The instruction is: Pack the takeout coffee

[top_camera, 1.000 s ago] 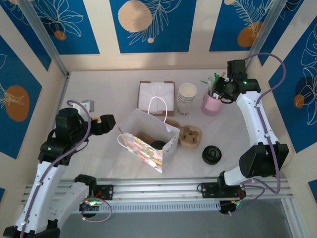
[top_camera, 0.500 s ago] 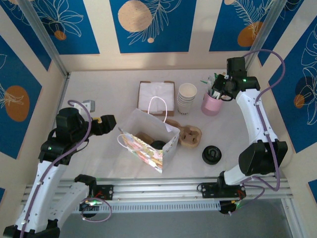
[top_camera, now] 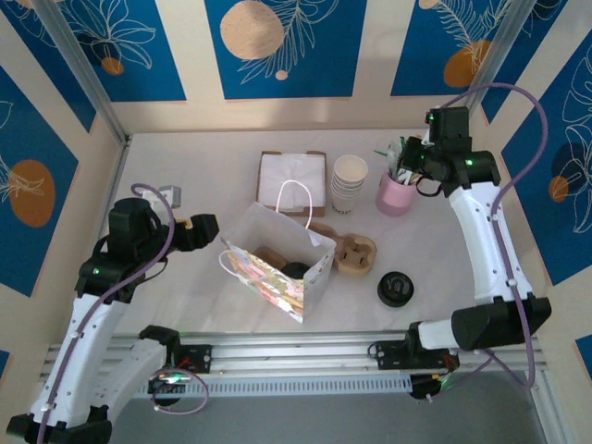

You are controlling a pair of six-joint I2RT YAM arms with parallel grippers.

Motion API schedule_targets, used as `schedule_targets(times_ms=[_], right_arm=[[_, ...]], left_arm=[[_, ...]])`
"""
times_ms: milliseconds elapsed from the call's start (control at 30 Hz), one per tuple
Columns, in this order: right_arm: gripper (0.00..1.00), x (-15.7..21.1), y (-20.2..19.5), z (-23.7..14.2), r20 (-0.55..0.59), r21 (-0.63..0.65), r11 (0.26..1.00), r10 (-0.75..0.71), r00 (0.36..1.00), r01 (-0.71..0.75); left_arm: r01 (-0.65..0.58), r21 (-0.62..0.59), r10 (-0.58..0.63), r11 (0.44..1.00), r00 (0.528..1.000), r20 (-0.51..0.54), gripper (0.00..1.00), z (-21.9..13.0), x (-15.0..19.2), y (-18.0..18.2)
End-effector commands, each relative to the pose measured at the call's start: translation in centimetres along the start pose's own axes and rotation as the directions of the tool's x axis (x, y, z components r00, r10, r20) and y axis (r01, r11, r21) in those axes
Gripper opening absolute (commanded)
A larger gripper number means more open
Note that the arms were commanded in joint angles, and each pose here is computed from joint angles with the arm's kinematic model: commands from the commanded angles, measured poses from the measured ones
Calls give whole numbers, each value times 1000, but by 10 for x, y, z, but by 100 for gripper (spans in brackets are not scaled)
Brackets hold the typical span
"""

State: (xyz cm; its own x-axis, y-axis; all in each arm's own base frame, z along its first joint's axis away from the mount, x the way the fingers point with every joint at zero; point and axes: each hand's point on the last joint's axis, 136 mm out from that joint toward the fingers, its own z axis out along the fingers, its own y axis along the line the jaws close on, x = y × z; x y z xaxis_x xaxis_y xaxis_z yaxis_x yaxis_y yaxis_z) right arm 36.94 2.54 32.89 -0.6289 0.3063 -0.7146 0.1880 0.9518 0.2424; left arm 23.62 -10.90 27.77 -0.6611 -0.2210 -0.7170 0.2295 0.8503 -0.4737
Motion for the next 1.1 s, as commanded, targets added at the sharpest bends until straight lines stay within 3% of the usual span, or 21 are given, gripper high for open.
schedule_targets(times_ms=[0, 267, 533, 833, 1067], right_arm=[[8, -9, 3, -29, 56, -20, 999, -46, 997, 47], [0, -16, 17, -103, 203, -137, 987, -58, 977, 86], [0, -6, 34, -185, 332, -308, 939, -47, 942, 155], [0, 23, 79, -247, 322, -636, 746, 21, 946, 200], [0, 38, 93, -264, 318, -740, 635, 38, 947, 222]], left_arm=[[-25, 37, 24, 999, 1000, 6, 86, -7, -3, -11], [-34, 87, 35, 996, 999, -10, 86, -10, -5, -22], [-55, 129, 68, 990, 993, -96, 80, -7, 3, -30], [-60, 255, 101, 965, 983, -150, 76, 5, 5, -49], [-90, 245, 144, 965, 966, -213, 72, 19, 15, -42]])
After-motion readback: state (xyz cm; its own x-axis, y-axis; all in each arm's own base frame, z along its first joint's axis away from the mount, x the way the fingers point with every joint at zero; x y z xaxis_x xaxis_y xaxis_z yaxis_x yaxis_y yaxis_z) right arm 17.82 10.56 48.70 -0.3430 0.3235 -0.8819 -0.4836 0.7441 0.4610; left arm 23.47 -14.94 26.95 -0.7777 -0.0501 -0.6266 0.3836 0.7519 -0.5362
